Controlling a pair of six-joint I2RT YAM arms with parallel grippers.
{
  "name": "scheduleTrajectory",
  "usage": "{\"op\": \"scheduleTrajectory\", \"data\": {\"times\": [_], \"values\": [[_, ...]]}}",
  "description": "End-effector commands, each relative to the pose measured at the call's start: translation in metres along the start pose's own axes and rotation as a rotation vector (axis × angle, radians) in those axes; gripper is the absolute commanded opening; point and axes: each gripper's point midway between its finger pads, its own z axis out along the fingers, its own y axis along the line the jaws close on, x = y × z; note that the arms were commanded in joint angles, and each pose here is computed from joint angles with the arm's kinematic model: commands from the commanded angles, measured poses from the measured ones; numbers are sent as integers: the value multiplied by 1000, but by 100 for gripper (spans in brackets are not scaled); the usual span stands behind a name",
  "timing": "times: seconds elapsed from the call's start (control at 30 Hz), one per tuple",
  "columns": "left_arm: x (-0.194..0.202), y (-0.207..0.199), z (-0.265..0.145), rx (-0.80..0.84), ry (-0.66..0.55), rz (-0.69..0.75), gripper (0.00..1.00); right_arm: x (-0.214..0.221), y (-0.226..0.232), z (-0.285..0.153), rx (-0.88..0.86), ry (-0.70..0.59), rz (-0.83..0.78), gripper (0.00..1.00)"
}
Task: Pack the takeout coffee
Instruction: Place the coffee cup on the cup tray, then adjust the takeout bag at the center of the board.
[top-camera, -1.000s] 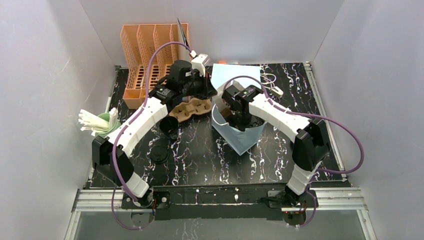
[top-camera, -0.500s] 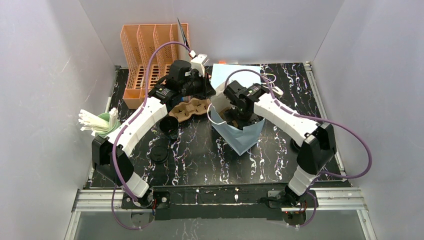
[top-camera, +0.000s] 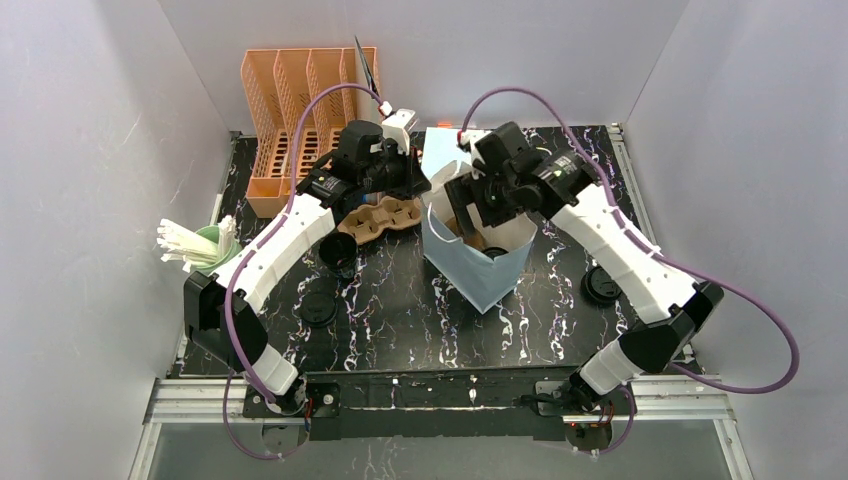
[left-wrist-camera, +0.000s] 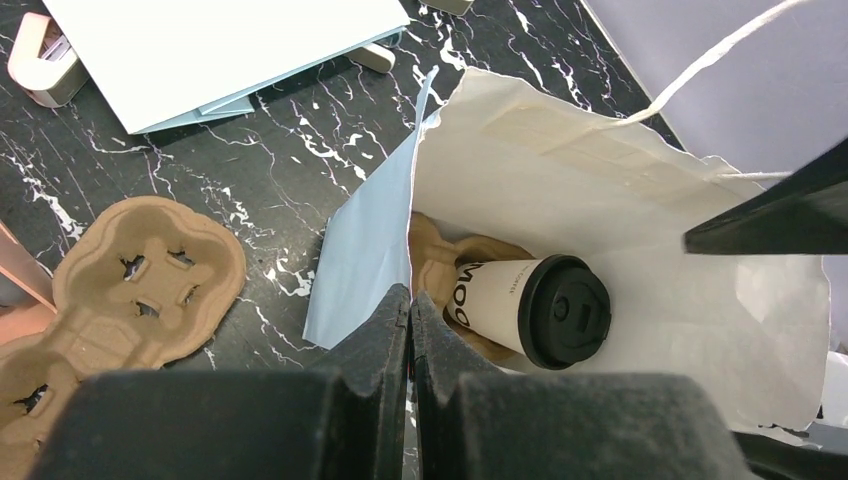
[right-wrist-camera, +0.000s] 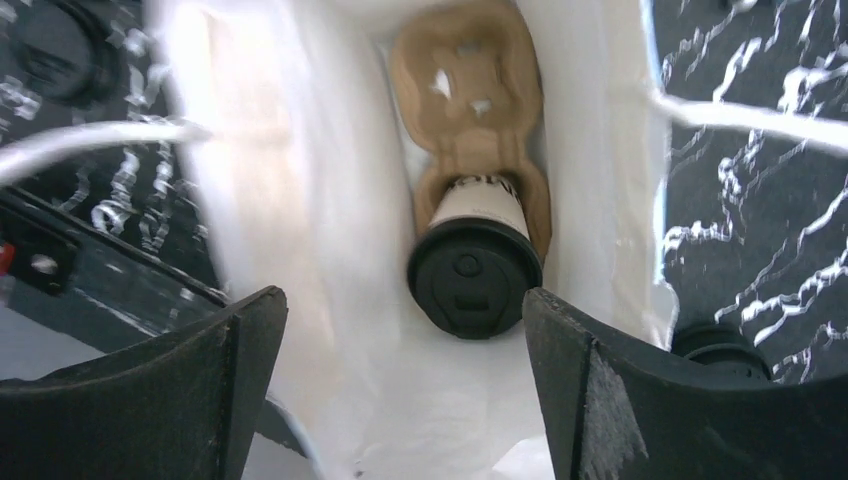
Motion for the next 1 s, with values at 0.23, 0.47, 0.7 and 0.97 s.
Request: {"op": "scheduleTrajectory", "data": {"times": [0.23, 0.47, 0.7, 0.97], "values": [[-15, -10, -21, 10, -37, 65, 0, -99, 40, -93, -227, -399, 51, 82], [-14, -11, -26, 14, -39, 88, 0, -91, -26, -87, 119, -364, 164, 81], [-17, -14, -26, 29, -48, 101, 0, -76, -42, -56, 236, -220, 155, 92], [-25, -16, -27, 36, -81, 124, 1, -69, -48, -44, 271, -174, 127, 34]]}}
